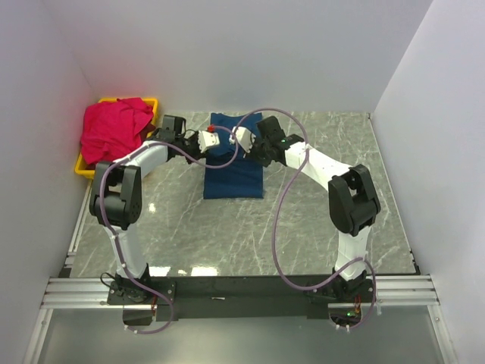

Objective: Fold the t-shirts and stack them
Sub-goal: Fold the tshirt

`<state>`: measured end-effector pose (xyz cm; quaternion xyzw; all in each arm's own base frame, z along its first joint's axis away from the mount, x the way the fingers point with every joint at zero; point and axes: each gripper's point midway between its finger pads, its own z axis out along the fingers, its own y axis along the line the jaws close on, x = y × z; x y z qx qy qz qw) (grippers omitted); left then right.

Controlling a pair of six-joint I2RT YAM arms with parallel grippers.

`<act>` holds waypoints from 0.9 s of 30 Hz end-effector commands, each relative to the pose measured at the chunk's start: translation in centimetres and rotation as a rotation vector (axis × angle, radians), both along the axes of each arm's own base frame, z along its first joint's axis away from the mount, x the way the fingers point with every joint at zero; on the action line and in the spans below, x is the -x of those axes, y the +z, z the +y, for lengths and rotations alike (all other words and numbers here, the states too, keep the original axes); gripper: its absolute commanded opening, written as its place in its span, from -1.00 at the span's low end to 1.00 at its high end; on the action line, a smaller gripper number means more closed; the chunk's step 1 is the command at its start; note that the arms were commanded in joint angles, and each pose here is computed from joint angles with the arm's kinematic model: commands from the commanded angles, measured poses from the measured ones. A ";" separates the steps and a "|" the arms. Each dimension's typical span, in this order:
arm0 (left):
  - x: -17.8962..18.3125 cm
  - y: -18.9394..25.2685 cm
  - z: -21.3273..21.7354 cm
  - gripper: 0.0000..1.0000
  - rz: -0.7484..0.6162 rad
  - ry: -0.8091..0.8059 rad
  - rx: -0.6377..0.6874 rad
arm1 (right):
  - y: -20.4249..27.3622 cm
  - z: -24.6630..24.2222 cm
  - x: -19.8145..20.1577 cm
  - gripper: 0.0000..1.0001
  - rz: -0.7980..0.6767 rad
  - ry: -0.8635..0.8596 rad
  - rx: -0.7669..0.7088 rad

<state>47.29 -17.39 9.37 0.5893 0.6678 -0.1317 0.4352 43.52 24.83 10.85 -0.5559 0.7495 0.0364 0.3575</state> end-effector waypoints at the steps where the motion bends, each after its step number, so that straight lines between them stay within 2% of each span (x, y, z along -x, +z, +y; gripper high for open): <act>1: -2.3 1.4 0.3 -0.20 -0.058 0.037 0.000 | 1.0 -0.8 -2.4 -0.41 -0.050 -0.078 0.010; 3: -2.9 2.4 0.8 0.01 -0.050 0.082 0.040 | 1.6 -1.2 -2.9 -0.18 -0.055 -0.123 -0.004; 4: -3.2 3.2 1.0 0.23 -0.063 0.097 0.057 | 2.2 -1.2 -3.1 -0.13 -0.060 -0.137 -0.016; 5: -3.0 3.5 1.3 0.29 -0.049 0.118 0.074 | 2.6 -1.4 -2.8 -0.10 -0.053 -0.154 -0.026; 10: 0.4 5.7 2.9 0.30 -0.053 0.101 0.102 | 4.0 -1.6 0.7 -0.13 0.010 -0.111 -0.075; 11: 2.1 4.3 3.1 0.29 -0.013 0.090 0.087 | 3.6 -1.8 2.0 -0.16 0.051 -0.098 -0.071; 13: 4.1 5.1 3.0 0.25 -0.032 0.062 0.090 | 3.2 -1.3 4.3 -0.25 0.107 -0.044 -0.099; 14: 5.7 3.9 2.8 0.23 0.003 0.046 0.093 | 2.9 -1.1 5.1 -0.28 0.128 -0.031 -0.105; 16: 7.5 3.7 2.1 0.20 0.010 0.013 0.089 | 1.7 -0.9 7.0 -0.30 0.162 -0.003 -0.094; 17: 8.9 2.1 2.0 0.20 0.035 0.002 0.070 | 1.4 -0.2 7.6 -0.30 0.150 0.020 -0.086; 22: 11.2 -0.7 0.5 0.28 0.044 -0.058 0.030 | -2.0 1.0 9.6 -0.27 0.169 0.064 -0.029; 27: 11.6 -2.0 -0.2 0.38 0.032 -0.089 0.015 | -4.8 1.1 9.2 -0.18 0.150 0.063 0.009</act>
